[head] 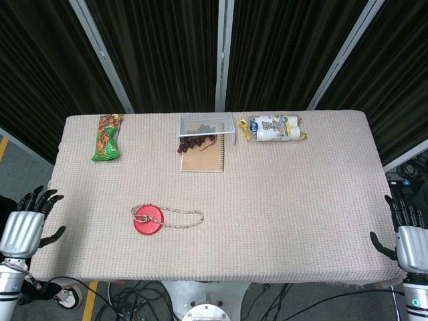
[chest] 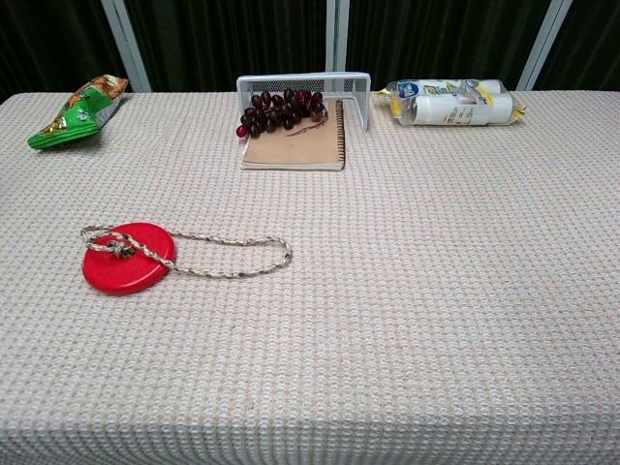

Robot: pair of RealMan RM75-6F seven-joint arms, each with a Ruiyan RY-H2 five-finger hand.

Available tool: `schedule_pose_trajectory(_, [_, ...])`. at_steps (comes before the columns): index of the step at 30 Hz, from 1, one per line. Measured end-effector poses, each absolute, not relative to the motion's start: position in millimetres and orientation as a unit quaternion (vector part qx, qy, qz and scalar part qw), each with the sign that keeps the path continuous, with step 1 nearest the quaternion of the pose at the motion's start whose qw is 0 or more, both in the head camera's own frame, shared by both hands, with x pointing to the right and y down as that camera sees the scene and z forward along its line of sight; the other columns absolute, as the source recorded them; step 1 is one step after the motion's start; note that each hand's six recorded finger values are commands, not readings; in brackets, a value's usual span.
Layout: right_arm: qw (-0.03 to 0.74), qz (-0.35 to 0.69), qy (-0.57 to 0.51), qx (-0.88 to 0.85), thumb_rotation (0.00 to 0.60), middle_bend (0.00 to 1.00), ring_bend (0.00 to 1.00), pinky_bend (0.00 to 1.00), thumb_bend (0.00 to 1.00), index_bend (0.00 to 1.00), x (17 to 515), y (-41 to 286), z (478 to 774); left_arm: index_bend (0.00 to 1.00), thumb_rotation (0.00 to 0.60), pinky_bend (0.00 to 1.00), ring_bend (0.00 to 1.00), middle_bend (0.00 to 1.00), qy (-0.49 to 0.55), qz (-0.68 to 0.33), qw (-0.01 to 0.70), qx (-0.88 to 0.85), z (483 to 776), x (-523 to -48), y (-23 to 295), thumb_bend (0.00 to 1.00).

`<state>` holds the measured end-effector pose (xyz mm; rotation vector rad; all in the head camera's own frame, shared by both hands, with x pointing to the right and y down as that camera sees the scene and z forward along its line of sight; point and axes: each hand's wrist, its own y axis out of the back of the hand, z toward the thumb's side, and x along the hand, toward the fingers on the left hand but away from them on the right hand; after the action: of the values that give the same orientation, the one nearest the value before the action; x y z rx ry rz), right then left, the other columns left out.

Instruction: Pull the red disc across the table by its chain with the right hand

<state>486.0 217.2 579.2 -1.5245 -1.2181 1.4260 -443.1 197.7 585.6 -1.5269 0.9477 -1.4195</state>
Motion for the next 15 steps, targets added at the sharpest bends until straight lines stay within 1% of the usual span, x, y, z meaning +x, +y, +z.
schedule_pose_trajectory(8, [0.374, 0.531, -0.433, -0.625, 0.600, 0.03, 0.00, 0.00, 0.22, 0.00, 458, 200, 585, 0.22, 0.600, 0.17, 0.07, 0.16, 0.375, -0.566, 0.411, -0.608, 589, -444, 201, 0.21])
schedule_pose_trajectory(15, [0.402, 0.497, -0.361, -0.679, 0.600, 0.06, 0.00, 0.00, 0.21, 0.00, 402, 175, 596, 0.22, 0.600, 0.17, 0.07, 0.16, 0.375, -0.566, 0.411, -0.609, 589, -444, 201, 0.21])
